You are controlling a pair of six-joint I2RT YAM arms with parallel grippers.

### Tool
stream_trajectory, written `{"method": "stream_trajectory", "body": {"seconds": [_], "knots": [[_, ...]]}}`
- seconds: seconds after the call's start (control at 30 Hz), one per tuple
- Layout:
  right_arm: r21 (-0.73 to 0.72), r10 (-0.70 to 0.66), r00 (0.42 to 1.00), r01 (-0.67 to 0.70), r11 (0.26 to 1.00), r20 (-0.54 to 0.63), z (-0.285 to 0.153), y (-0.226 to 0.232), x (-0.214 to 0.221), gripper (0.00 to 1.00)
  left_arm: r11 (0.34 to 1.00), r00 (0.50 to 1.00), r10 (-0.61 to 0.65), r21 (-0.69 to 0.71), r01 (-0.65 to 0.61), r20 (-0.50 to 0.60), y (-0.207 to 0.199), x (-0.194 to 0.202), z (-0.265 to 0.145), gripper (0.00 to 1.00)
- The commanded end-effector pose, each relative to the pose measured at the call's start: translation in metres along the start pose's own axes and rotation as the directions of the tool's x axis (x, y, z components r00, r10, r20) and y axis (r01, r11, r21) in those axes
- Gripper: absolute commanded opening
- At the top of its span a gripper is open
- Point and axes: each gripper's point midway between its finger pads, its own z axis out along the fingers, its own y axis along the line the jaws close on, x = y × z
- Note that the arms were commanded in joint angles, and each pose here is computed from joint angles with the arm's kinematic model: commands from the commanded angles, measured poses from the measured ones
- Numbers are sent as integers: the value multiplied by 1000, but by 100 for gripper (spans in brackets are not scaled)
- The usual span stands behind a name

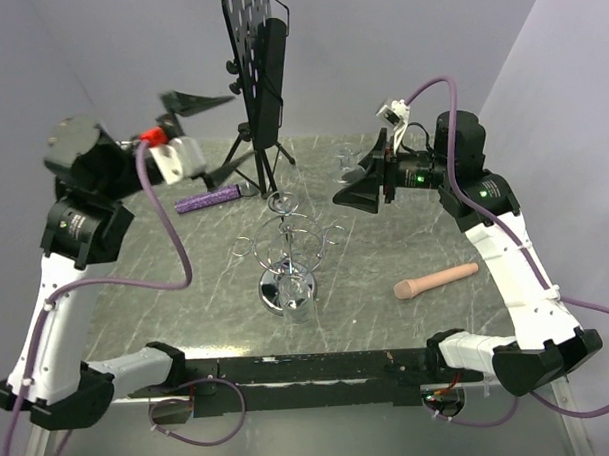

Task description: Take the wine glass off the wine glass rack

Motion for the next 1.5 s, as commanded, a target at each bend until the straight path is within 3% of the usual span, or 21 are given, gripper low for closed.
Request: {"method": "stream_trajectory", "body": {"seconds": [0.0,0.23,0.4,0.57,0.97,1.47], "knots": [[-56,-114,990,119,991,88,-9,29,-34,23,995,991,102,-5,-102,87,-15,-46,13,85],[-60,-116,989,122,991,91,-8,29,-33,23,986,990,138,91,-141,35,-59,-29,37,83],[-85,-112,990,119,989,82,-5,32,-29,23,992,989,96,88,-87,-113,-69,3,72,75],[-103,-103,993,109,989,64,-6,37,-19,23,977,963,209,83,-198,-169,-75,17,86,64],[-128,-95,994,101,987,55,-1,43,-13,23,962,945,272,85,-261,-182,-80,27,105,49],[-145,-86,995,93,985,54,2,46,-15,23,941,932,324,160,-299,-163,-103,41,118,42]]}}
